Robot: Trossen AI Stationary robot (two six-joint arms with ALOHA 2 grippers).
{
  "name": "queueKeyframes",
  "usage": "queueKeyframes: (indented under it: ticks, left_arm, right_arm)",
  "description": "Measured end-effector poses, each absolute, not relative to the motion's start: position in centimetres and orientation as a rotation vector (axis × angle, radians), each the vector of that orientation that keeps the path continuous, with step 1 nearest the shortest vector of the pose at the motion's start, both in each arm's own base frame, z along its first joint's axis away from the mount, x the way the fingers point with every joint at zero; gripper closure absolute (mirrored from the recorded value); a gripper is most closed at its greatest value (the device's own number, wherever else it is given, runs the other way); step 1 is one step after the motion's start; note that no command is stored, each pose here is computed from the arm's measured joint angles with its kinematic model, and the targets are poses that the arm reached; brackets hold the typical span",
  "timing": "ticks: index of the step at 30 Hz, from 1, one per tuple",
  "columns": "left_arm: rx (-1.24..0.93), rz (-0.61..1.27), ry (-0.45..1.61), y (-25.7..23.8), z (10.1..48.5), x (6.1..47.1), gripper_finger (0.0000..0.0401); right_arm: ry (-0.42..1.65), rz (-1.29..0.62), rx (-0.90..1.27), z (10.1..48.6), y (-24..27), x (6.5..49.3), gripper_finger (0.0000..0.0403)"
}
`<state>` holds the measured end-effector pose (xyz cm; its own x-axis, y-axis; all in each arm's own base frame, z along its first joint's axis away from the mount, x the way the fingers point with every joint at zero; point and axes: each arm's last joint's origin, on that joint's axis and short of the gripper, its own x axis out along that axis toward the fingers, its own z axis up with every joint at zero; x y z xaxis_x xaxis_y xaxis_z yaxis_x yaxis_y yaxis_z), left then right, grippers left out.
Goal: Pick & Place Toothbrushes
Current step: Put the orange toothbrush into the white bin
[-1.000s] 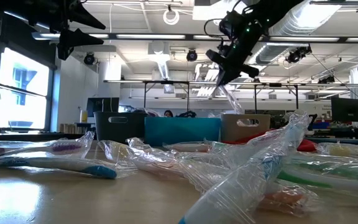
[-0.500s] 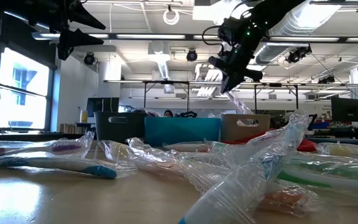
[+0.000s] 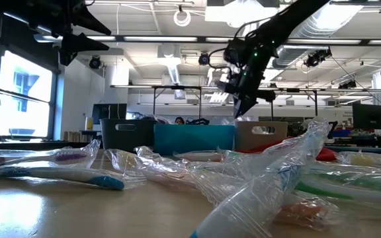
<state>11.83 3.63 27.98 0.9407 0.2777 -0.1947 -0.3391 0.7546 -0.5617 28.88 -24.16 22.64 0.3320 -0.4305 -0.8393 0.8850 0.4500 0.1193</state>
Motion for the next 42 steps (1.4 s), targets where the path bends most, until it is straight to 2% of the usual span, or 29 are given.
queueKeyframes:
  ticks: [7,18,28,33,42]
  left_arm:
    - [-0.632,0.338,0.103,3.6,28.0,11.8,0.0226]
    - [-0.632,0.338,0.103,3.6,28.0,11.8,0.0226]
    - [-0.632,0.338,0.102,3.6,28.0,11.8,0.0226]
    - [-0.632,0.338,0.102,3.6,28.0,11.8,0.0226]
    - [-0.632,0.337,0.102,3.6,28.0,11.8,0.0226]
  right_arm:
    - [0.848,-0.921,0.663,22.1,-24.2,29.1,0.0379]
    - [0.851,-0.894,0.674,22.1,-24.0,29.2,0.0345]
    - [0.849,-0.873,0.670,22.4,-23.5,29.5,0.0269]
    - [0.805,-0.839,0.670,24.1,-22.7,29.2,0.0259]
    - [0.682,-0.785,0.646,28.5,-20.9,28.0,0.0271]
